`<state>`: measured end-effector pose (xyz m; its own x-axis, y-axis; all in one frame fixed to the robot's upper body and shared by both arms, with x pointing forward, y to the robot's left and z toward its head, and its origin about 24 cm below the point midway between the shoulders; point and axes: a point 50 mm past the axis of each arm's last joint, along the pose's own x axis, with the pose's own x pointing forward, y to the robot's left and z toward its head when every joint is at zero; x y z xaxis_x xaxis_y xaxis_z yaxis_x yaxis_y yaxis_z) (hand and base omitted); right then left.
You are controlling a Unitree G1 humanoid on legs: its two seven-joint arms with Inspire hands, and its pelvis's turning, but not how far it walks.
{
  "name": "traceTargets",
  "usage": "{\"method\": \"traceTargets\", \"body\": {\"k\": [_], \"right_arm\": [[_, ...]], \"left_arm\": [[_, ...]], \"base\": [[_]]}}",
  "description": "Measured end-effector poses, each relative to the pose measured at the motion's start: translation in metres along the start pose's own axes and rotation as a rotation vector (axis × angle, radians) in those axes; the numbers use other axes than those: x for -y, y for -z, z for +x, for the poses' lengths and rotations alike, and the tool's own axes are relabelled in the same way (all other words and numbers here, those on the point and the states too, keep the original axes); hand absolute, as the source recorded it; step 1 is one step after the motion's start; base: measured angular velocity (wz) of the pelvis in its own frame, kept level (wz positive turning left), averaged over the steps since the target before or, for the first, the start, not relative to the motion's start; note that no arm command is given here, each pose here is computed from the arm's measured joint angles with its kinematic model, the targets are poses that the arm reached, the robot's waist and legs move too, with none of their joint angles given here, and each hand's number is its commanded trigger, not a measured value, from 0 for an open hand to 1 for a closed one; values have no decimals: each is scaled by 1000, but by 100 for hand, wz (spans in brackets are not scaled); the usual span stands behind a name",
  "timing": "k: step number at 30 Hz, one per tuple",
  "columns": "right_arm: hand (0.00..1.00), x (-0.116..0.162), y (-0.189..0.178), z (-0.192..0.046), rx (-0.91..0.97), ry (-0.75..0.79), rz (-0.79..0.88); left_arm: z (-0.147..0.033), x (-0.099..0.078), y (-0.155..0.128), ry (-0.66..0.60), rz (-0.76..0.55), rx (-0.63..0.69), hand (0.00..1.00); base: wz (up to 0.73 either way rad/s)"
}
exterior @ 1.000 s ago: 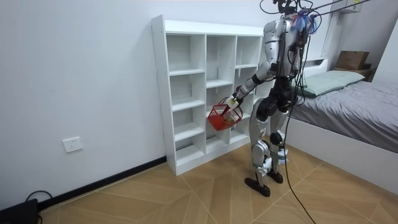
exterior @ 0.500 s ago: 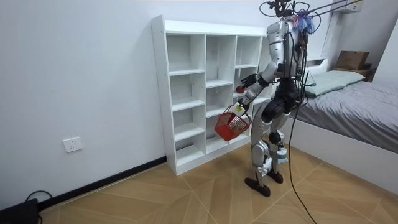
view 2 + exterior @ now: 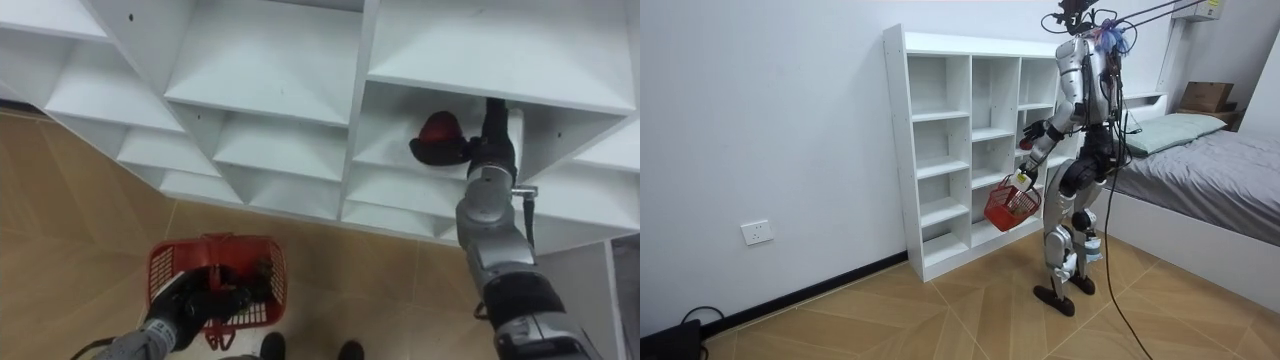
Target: Collect fruits from the closet
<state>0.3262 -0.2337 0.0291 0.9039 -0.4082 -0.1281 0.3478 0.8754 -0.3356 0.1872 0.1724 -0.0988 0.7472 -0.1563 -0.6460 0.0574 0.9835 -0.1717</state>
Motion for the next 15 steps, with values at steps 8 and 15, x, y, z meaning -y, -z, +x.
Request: {"method": "traceTargets", "body": {"k": [8, 15], "right_arm": [[0, 6, 1, 6, -23, 38, -8], [0, 8, -3, 8, 5, 43, -77]], "left_arm": [[5, 2, -5, 0, 3, 7, 100], [12, 10, -2, 4, -15, -23, 100]], "base": [[-1], [-6]]}}
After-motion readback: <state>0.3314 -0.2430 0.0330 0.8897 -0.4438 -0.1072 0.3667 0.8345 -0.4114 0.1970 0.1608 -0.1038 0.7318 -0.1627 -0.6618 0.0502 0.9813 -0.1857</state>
